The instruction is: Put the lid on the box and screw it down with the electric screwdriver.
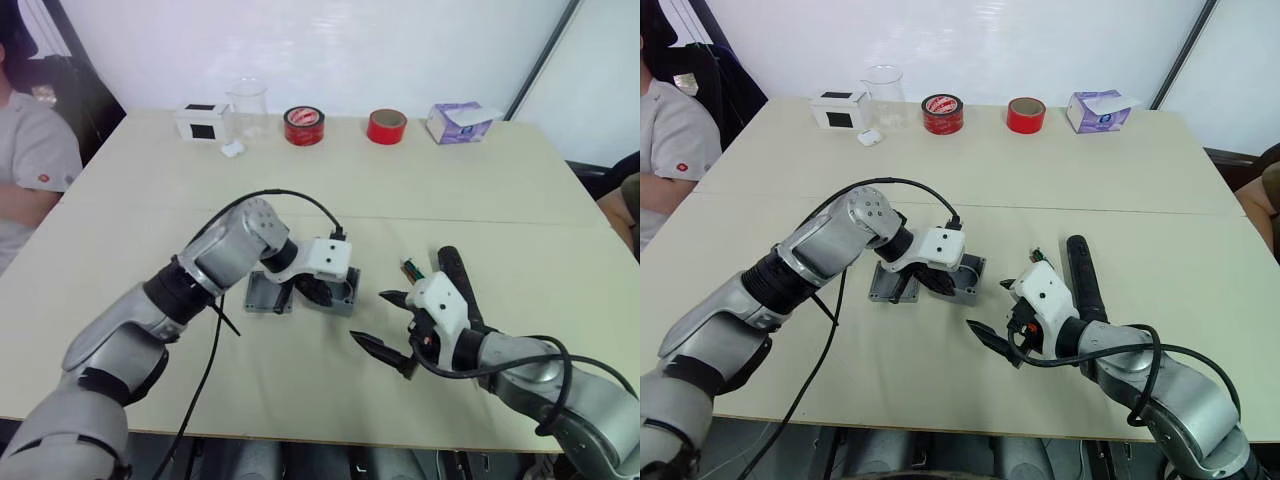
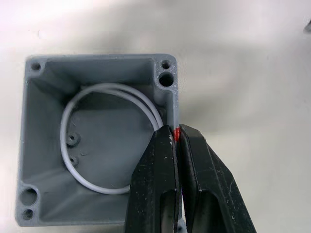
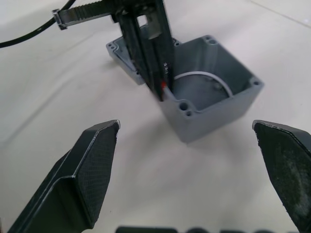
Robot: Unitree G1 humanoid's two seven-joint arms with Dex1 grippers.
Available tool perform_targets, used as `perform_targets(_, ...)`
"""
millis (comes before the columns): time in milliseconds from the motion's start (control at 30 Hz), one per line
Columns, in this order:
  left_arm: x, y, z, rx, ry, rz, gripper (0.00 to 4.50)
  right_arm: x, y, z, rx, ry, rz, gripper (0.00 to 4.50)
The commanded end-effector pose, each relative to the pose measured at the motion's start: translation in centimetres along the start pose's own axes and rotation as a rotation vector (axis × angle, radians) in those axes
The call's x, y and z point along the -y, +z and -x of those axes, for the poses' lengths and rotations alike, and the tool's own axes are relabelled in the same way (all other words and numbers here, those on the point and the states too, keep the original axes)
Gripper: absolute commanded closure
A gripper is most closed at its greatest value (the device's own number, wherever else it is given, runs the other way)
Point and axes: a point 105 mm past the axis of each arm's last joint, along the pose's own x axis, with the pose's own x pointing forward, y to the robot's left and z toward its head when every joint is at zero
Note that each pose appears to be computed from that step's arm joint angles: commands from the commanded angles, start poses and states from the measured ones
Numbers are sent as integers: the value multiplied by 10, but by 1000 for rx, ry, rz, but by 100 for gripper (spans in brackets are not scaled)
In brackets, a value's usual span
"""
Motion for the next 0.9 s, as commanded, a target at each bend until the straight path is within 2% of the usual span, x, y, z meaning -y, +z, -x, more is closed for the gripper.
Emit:
perform_targets(33, -8, 13, 18, 24, -18, -260, 439, 5, 10, 6, 34, -30, 38, 0)
perform_targets(100, -3, 12, 21, 38, -92, -355, 439, 7, 9, 7, 35, -38, 35, 0)
perform_targets(167, 5, 15, 22, 94, -164, -416, 439, 7, 9, 7, 37, -46, 27, 0)
perform_targets(233, 4, 11, 21, 70, -191, -477, 439, 6, 8, 7, 41, -54, 17, 0)
perform_targets(300, 0, 8, 18, 39, -200, -493, 439, 5, 7, 9, 42, -61, 9, 0)
perform_targets(733, -4, 1, 6, 30, -251, -569, 439, 1, 5, 11, 48, -91, -13, 0)
perform_targets(833, -5, 0, 7, 30, -246, -561, 365, 1, 6, 11, 49, -88, -9, 0)
perform_targets(900, -10, 0, 11, 28, -223, -539, 279, 0, 7, 12, 44, -77, -6, 0)
